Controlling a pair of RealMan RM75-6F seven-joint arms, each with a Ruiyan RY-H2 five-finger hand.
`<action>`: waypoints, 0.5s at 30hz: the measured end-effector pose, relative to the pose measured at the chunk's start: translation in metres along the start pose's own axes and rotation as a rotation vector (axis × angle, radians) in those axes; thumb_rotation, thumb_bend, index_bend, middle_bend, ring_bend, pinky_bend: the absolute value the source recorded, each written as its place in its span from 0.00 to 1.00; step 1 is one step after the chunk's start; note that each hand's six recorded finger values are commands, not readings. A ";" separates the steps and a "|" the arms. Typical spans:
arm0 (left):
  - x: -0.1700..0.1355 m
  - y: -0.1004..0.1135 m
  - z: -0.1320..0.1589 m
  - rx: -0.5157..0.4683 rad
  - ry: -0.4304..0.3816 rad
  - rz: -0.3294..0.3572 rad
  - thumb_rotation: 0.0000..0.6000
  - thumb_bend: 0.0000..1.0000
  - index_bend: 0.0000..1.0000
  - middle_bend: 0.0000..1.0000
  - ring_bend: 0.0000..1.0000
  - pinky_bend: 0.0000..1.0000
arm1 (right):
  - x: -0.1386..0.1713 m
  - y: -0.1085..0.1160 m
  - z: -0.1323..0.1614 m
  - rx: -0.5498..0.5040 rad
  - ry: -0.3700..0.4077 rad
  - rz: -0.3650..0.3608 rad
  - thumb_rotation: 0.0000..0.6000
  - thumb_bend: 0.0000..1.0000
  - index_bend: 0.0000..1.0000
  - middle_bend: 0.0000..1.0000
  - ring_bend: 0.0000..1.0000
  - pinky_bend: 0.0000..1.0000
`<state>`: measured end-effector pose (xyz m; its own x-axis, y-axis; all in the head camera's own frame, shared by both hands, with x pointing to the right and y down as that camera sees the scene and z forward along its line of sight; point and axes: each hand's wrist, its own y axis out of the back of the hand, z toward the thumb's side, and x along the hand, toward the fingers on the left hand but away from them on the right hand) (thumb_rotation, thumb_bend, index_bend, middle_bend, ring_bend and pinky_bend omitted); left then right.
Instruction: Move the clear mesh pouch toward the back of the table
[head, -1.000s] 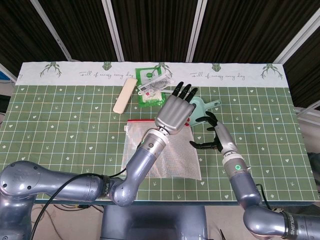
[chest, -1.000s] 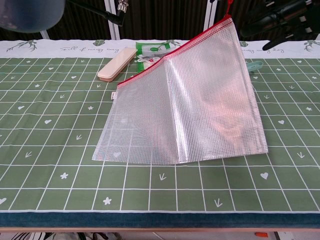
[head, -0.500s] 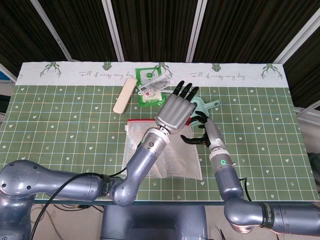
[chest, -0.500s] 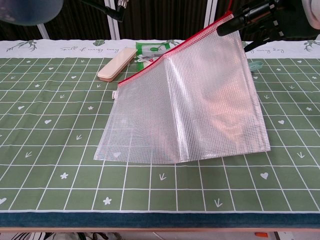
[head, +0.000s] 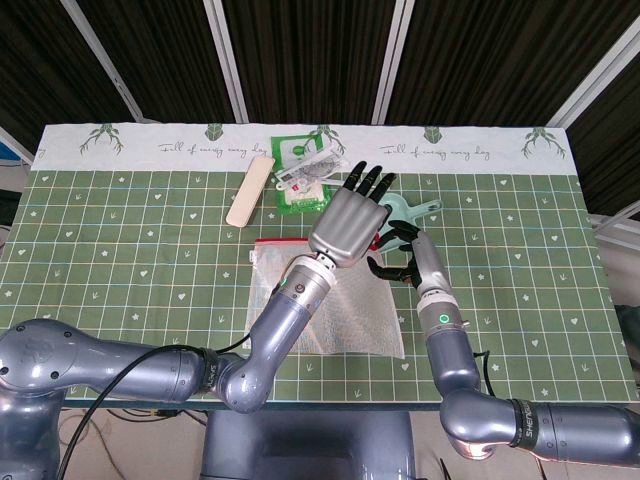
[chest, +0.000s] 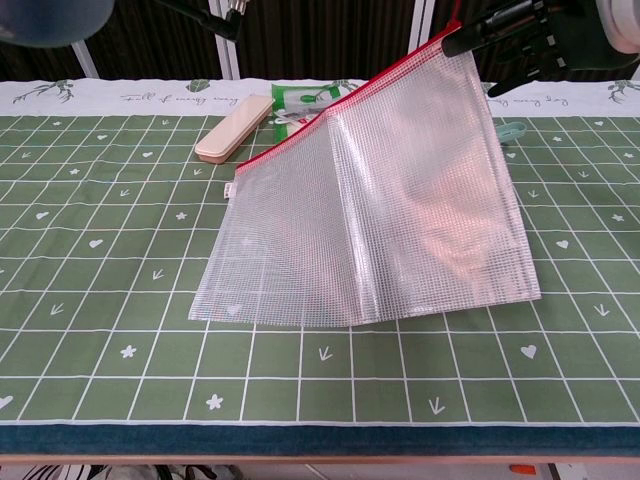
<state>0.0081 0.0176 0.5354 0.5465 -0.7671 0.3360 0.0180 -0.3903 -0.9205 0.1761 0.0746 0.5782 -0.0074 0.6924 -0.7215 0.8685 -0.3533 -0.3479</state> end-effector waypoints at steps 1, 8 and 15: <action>0.000 0.000 0.000 0.000 0.000 -0.001 1.00 0.45 0.63 0.09 0.00 0.01 | 0.000 0.000 0.000 -0.001 -0.001 -0.001 1.00 0.40 0.54 0.19 0.03 0.20; -0.001 -0.001 -0.001 0.000 0.003 -0.001 1.00 0.45 0.64 0.09 0.00 0.01 | -0.001 0.001 -0.001 -0.010 -0.010 -0.003 1.00 0.46 0.55 0.20 0.03 0.20; -0.001 0.001 -0.002 -0.004 0.004 0.001 1.00 0.45 0.63 0.09 0.00 0.01 | -0.002 0.001 -0.003 -0.013 -0.016 -0.003 1.00 0.49 0.55 0.20 0.03 0.20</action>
<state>0.0058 0.0172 0.5349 0.5433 -0.7694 0.3360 0.0143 -0.3917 -0.9200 0.1781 0.0751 0.5811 -0.0177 0.6830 -0.7302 0.8748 -0.3431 -0.3421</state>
